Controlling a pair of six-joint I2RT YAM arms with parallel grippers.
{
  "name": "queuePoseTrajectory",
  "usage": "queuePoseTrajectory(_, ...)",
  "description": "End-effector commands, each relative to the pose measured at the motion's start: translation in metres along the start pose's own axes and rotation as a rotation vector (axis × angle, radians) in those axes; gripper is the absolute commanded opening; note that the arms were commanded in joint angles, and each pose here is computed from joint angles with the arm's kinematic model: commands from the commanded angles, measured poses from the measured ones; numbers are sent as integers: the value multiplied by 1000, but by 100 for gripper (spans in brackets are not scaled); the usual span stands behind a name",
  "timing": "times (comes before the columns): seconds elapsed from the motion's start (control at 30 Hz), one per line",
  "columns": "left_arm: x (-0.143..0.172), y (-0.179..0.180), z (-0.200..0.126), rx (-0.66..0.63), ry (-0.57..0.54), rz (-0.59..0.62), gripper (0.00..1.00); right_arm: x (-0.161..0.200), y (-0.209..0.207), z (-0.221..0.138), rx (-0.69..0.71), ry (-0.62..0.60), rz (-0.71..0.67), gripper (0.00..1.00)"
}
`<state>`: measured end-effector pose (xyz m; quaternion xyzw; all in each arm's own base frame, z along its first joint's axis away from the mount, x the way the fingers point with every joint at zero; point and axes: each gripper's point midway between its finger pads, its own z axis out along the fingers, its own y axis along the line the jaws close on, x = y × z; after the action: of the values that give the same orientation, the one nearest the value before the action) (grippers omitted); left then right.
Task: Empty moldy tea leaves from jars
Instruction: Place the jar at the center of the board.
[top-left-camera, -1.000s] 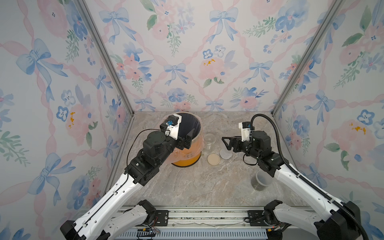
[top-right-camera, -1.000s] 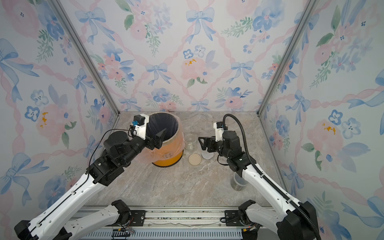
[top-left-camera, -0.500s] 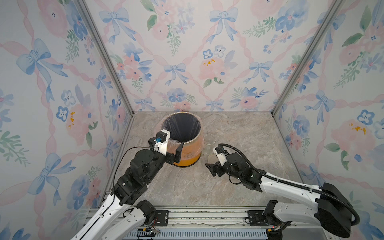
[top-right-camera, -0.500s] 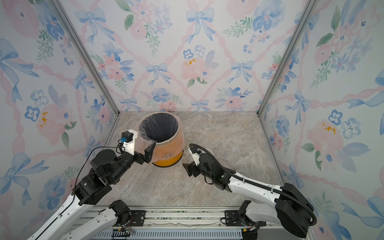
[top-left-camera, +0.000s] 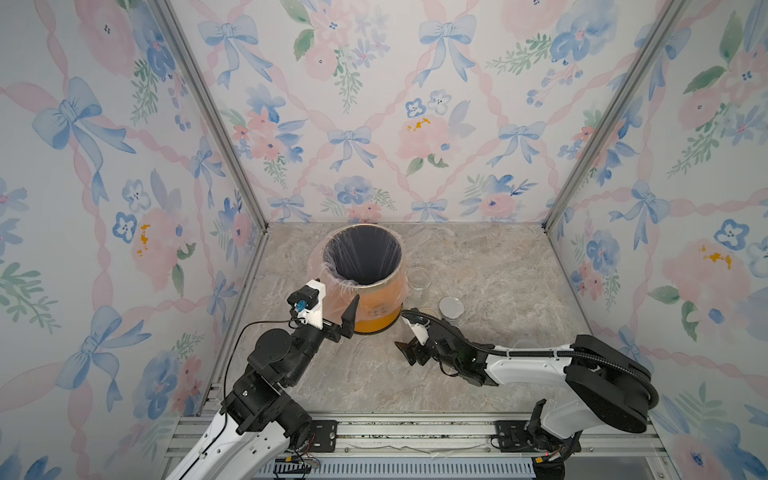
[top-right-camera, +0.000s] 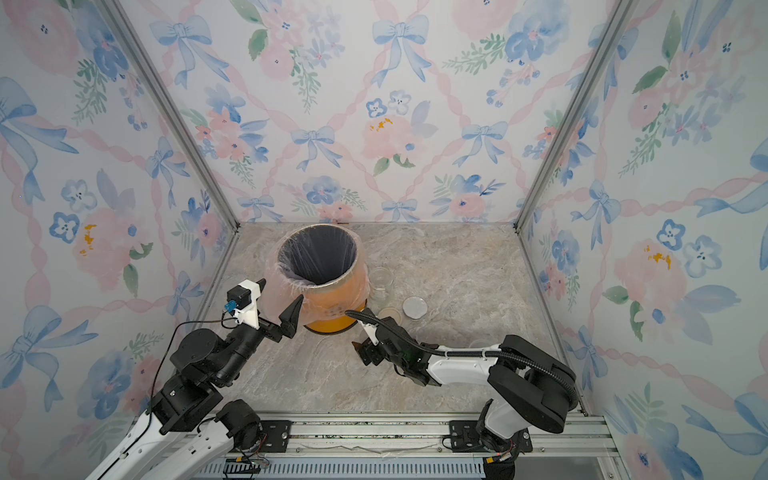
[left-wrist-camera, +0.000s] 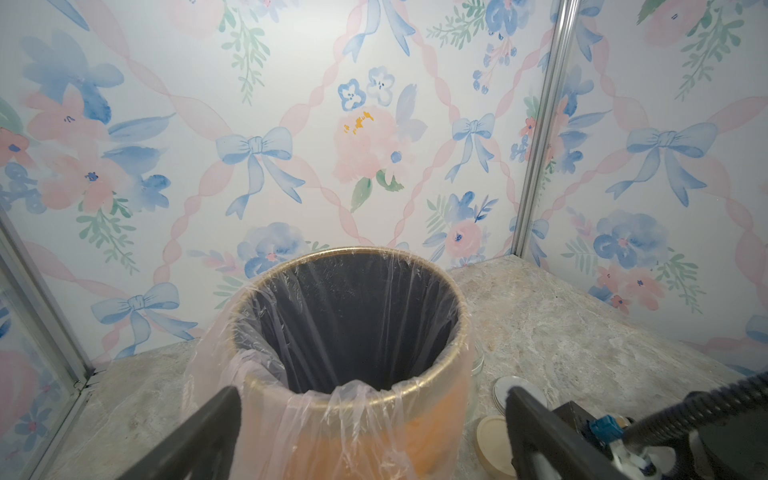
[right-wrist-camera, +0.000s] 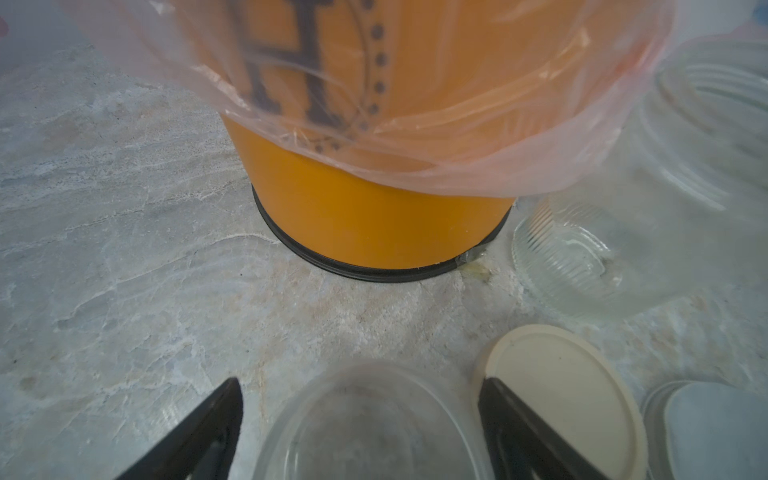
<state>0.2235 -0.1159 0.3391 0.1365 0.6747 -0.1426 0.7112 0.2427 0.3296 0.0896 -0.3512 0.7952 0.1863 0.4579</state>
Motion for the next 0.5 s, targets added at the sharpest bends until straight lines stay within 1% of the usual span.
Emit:
queuePoseTrajectory(0.0, -15, 1, -5, 6, -73, -13, 98, -21, 4, 5, 7, -63, -43, 92)
queuePoseTrajectory(0.13, -14, 1, -3, 10, -72, -34, 98, -17, 7, 11, -5, -31, -73, 93)
queuePoseTrajectory(0.27, -9, 3, 3, -1, -30, -23, 98, -16, 7, 8, -10, -34, -77, 94)
queuePoseTrajectory(0.47, -6, 3, 5, 3, -26, -14, 98, -23, 5, 5, -2, -39, -75, 100)
